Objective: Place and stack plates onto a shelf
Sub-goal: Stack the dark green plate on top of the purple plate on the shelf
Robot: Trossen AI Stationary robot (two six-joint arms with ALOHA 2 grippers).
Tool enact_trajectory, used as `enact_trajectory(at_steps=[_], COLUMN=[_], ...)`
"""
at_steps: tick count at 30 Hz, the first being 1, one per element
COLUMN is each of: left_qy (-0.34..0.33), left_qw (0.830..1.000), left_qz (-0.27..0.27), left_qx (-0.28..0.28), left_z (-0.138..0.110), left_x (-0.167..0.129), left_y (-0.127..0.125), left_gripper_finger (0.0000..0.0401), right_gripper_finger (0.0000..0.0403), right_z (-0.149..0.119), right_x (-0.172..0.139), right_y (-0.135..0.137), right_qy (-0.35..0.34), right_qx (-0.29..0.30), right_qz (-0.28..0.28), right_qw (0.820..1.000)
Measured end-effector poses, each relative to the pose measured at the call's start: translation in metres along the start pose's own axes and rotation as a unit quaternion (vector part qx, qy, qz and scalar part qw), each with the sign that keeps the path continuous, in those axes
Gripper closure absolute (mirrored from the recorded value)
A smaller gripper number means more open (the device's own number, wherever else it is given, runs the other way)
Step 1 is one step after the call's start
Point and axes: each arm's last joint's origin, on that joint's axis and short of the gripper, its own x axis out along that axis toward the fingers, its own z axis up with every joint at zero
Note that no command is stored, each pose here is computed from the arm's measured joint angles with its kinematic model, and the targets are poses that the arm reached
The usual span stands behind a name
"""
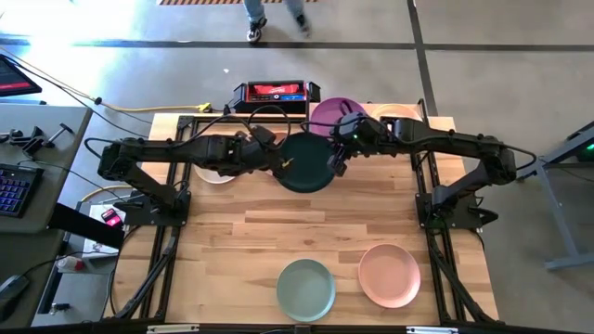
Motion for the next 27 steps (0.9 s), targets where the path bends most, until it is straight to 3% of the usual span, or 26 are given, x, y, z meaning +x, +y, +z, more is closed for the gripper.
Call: enact_trajectory(at_steps=[14,22,27], left_qy=[0.035,0.031,0.012], left_qw=[0.997,0.993,0.993], left_qz=[-0.066,-0.094,-0.105], left_qx=[-0.033,-0.060,-0.047], left_z=[0.006,0.015,0.020], left_x=[0.005,0.008,0.001], left_y=[-0.001,0.002,0.006], left_gripper_finger=[0.0343,0.0293,0.0282], right_gripper_finger=[0.0403,0.0403,0.0402], right_z=[-0.001,-0.007,-0.010], right_x=[0.000,-0.001,-0.004], right_y=[0.000,-0.002,-0.010], right_qy=[0.005,0.031,0.047], right_qx=[0.007,0.004,0.006], right_qz=[-0.001,-0.018,-0.040], right_qw=[1.000,0.999,0.998])
